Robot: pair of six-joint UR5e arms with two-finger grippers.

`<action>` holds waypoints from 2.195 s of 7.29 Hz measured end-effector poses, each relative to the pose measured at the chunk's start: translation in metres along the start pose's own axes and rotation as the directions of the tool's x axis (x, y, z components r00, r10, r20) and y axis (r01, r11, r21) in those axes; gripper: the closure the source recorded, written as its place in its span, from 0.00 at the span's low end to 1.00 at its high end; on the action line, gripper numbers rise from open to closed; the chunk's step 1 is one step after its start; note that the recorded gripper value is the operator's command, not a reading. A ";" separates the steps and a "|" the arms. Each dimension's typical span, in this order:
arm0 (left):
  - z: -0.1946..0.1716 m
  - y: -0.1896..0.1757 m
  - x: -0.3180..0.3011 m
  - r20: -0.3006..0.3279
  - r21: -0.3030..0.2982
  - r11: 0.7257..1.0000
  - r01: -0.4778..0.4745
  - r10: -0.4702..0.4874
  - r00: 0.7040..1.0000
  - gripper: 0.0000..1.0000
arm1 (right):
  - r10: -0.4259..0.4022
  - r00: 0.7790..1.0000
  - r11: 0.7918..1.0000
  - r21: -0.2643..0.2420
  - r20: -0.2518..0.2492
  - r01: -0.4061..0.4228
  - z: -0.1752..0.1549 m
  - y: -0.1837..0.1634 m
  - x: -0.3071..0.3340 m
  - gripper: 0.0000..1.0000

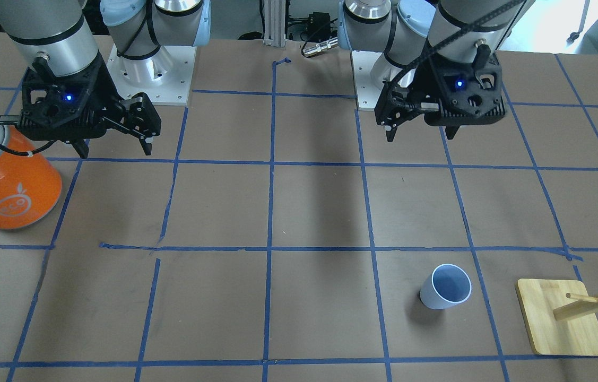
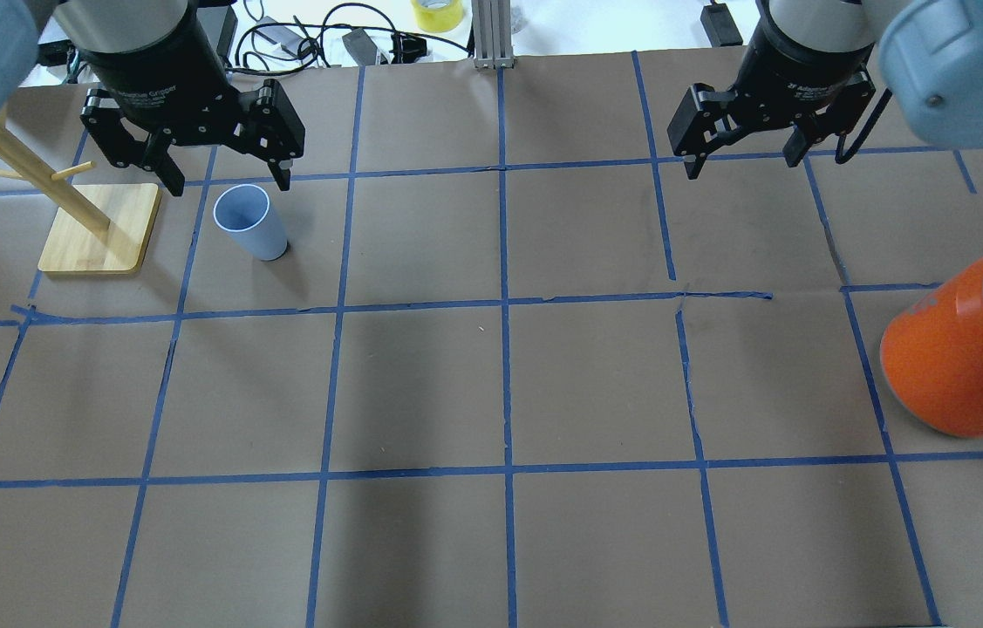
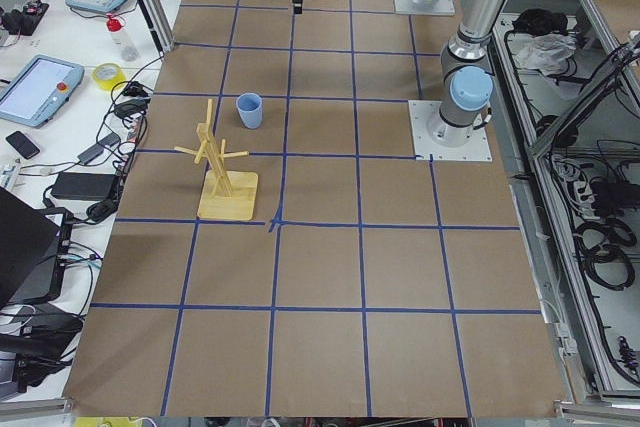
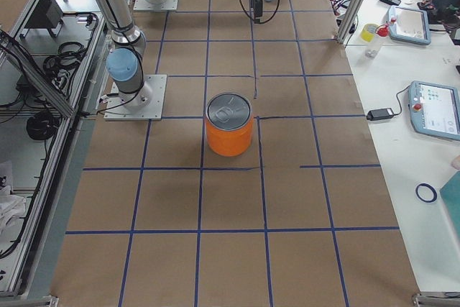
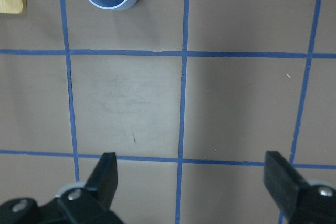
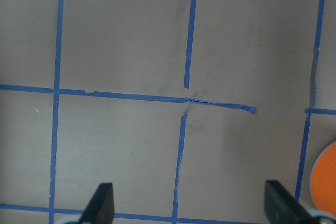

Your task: Flip cup

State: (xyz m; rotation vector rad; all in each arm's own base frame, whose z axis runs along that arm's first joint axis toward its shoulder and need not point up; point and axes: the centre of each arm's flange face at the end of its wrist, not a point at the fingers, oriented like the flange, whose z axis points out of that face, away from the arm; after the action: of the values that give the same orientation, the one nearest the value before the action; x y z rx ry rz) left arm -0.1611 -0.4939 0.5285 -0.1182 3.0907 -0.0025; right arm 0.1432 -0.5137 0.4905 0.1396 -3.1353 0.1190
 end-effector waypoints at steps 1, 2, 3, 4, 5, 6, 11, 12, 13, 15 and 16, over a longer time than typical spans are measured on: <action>0.000 0.004 0.001 -0.011 0.020 1.000 0.024 -0.024 1.000 0.00 | -0.002 1.000 1.000 0.004 0.006 0.002 -0.001 0.000 -0.001 0.00; 0.001 0.004 0.002 -0.021 0.057 0.998 0.039 -0.038 0.999 0.00 | -0.010 1.000 1.000 0.008 0.014 0.010 -0.001 0.000 -0.006 0.00; 0.003 0.003 0.003 -0.027 0.077 0.996 0.046 -0.044 0.999 0.00 | -0.020 1.000 1.000 0.011 0.022 0.020 -0.001 0.000 -0.012 0.00; 0.005 0.002 0.006 -0.029 0.083 0.996 0.044 -0.042 0.999 0.00 | -0.025 0.999 1.000 0.013 0.033 0.025 -0.001 0.001 -0.016 0.00; 0.007 0.004 0.012 -0.030 0.083 0.996 0.039 -0.036 0.999 0.00 | -0.028 0.998 1.000 0.015 0.048 0.027 -0.002 0.002 -0.019 0.00; 0.007 0.007 0.020 -0.031 0.082 0.996 0.035 -0.032 0.999 0.00 | -0.030 0.998 0.999 0.015 0.054 0.030 -0.002 0.002 -0.021 0.00; 0.025 0.023 0.029 -0.049 0.038 0.999 0.026 -0.024 0.999 0.00 | -0.032 0.998 0.999 0.022 0.056 0.031 -0.006 0.004 -0.022 0.00; 0.025 0.023 0.027 -0.051 0.041 0.999 0.027 -0.025 0.998 0.00 | -0.032 0.998 0.999 0.023 0.055 0.030 -0.006 0.004 -0.022 0.00; 0.022 0.021 0.026 -0.053 0.047 0.998 0.028 -0.026 0.998 0.00 | -0.031 0.998 0.999 0.023 0.054 0.030 -0.007 0.005 -0.022 0.00; 0.014 0.017 0.024 -0.059 0.061 0.998 0.034 -0.030 0.998 0.00 | -0.029 0.998 0.999 0.022 0.052 0.028 -0.006 0.004 -0.022 0.00; 0.010 0.016 0.024 -0.067 0.066 0.997 0.036 -0.031 0.997 0.00 | -0.028 0.998 0.999 0.021 0.052 0.027 -0.006 0.004 -0.022 0.00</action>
State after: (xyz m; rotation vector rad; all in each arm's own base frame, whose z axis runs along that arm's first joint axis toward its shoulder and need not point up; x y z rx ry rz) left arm -0.1860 -0.4793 0.5168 -0.1707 3.1498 -0.1133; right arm 0.1646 -0.5072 0.4959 0.1891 -3.1832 0.1497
